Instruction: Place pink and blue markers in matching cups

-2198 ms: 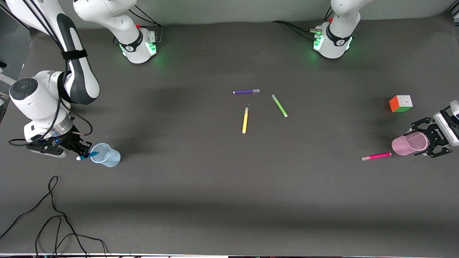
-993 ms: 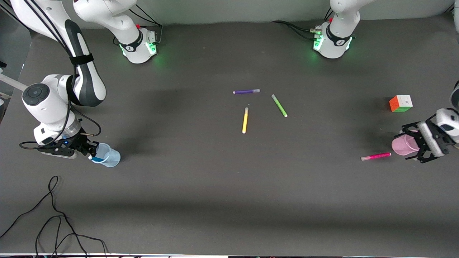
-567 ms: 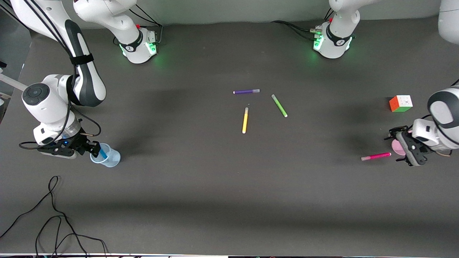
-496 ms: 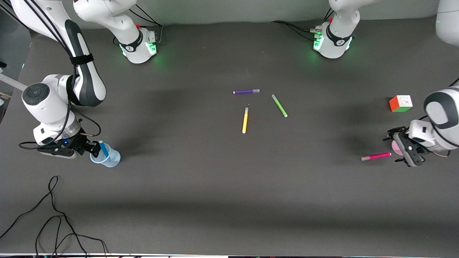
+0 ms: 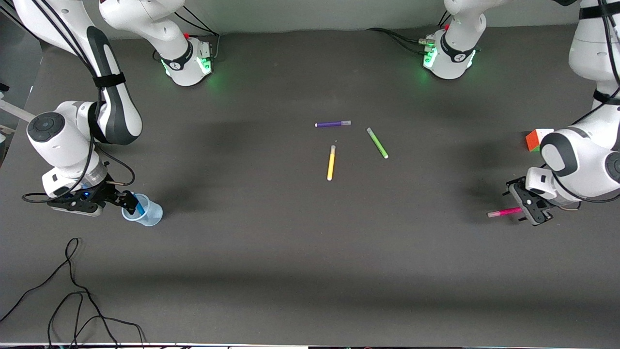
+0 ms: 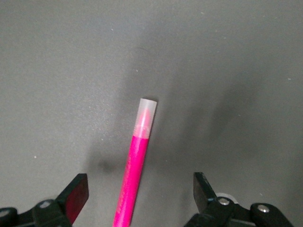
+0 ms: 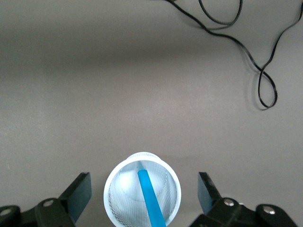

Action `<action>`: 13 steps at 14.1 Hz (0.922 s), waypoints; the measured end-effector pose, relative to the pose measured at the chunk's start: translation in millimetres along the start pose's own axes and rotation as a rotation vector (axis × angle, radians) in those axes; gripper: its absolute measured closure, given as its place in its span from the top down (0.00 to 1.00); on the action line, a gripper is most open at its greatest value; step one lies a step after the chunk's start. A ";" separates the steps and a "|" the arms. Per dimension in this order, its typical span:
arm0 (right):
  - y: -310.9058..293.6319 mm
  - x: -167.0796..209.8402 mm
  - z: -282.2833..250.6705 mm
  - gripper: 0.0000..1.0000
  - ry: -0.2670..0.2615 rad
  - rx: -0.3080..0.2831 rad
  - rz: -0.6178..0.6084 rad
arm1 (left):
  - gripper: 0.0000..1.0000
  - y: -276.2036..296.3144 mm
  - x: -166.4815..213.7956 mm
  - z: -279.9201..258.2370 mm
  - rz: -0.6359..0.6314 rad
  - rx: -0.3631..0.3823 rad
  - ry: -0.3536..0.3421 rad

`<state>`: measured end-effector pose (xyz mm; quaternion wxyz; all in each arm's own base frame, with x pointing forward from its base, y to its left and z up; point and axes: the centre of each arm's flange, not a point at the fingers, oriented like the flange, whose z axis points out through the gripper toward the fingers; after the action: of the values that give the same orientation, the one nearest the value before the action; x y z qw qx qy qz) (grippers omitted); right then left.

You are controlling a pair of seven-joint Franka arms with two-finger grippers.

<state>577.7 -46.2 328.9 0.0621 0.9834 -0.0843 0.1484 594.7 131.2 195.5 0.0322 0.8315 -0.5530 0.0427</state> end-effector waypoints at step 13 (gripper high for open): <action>-6.7 85.2 -116.0 1.00 -0.177 0.028 0.058 | 0.66 -3.9 27.9 21.9 0.204 0.104 -0.025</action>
<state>626.5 -35.1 464.0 0.0365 0.9906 -0.1158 0.0637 609.8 105.0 176.7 -0.0225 0.7718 -0.6322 0.0642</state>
